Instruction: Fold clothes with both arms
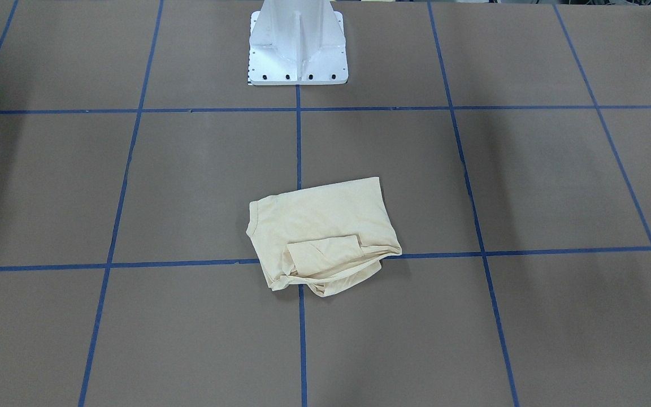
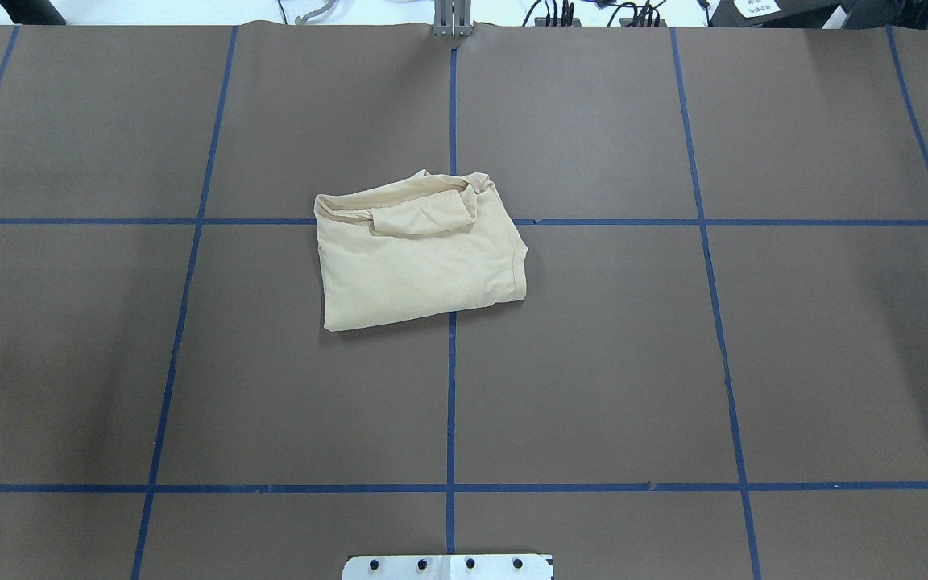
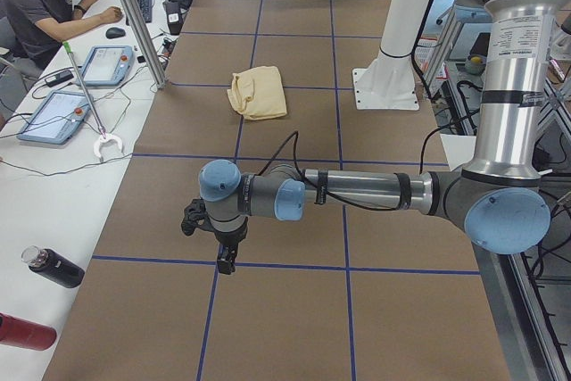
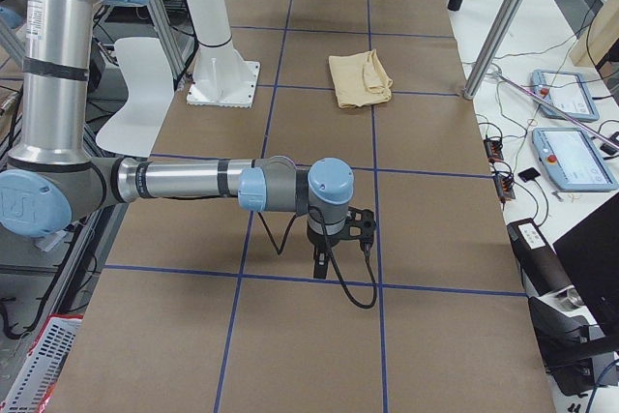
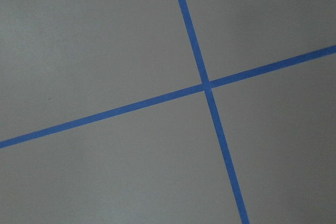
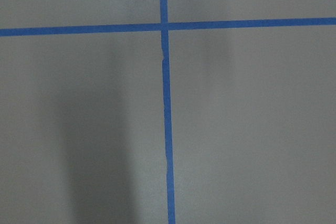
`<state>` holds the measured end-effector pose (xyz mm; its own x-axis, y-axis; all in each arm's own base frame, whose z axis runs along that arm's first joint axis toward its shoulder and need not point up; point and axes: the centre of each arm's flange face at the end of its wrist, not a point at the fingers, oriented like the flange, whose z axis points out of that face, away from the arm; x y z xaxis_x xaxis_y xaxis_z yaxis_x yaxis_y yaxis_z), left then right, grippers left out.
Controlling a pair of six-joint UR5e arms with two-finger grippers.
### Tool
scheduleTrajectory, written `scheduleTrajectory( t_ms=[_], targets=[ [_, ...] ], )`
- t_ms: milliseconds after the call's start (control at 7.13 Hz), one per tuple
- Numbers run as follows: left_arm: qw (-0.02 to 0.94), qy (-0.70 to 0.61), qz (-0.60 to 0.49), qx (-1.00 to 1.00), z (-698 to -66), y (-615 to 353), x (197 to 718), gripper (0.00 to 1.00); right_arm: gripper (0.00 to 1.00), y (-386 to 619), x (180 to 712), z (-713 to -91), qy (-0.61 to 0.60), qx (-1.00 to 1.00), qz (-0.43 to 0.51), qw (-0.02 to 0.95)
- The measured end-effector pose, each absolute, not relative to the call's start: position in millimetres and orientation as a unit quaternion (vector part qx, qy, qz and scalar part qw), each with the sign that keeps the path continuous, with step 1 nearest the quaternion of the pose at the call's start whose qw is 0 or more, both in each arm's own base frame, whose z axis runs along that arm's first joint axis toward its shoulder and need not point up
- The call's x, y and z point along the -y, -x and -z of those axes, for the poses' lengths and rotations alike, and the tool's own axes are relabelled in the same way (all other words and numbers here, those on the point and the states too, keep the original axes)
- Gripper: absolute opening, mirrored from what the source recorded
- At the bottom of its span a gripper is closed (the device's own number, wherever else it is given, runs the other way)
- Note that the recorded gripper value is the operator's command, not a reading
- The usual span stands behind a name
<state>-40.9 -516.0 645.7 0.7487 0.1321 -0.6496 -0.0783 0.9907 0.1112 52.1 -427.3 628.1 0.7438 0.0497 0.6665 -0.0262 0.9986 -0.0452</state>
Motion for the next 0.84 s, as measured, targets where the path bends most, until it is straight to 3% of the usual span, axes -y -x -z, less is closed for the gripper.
scheduleTrajectory(
  t_ms=[842],
  targets=[
    [0.932,-0.037,-0.043,-0.357,-640,39,520,1.00,1.00,-50,455,-634,0.027,0.358,-0.041,0.932]
  ],
)
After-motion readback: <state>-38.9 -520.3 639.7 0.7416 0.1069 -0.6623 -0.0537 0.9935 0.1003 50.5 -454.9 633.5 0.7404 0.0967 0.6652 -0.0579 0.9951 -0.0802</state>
